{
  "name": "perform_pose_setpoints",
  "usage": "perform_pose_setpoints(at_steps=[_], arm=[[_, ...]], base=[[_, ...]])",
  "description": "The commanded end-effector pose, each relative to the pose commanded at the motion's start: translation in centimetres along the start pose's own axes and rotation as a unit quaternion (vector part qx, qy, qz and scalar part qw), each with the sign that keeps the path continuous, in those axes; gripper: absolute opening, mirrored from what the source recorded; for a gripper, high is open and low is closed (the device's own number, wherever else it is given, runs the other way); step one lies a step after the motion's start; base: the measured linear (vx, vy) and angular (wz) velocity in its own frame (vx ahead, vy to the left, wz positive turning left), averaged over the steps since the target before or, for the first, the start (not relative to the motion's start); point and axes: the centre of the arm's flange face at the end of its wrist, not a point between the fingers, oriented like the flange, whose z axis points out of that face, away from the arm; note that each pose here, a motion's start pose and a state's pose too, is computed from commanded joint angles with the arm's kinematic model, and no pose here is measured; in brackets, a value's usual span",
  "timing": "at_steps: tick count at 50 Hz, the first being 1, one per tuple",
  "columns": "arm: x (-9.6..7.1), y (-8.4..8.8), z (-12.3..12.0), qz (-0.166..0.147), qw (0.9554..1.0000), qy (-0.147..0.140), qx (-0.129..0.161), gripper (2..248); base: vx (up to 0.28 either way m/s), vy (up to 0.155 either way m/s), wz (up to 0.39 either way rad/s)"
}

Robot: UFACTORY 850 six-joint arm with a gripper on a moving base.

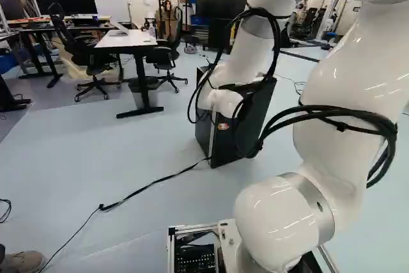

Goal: Open the fridge door

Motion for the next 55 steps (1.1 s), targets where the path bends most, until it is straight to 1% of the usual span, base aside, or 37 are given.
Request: perform_pose_setpoints(at_steps=[15, 31, 45, 55], arm=[[-1.0, -0.2, 1.8, 0.02, 0.9992, -0.015, -0.03, 247], [-2.0, 0.0, 4.1, 0.041, 0.9965, -0.029, -0.066, 247], [-2.9, -0.4, 6.3, 0.046, 0.9951, -0.033, -0.08, 247], [-3.4, -0.8, 7.9, 0.045, 0.9948, -0.029, -0.087, 247]], base=[[0.0, 0.0, 0.0], [0.0, 0.0, 0.0], [0.0, 0.0, 0.0], [0.0, 0.0, 0.0]])
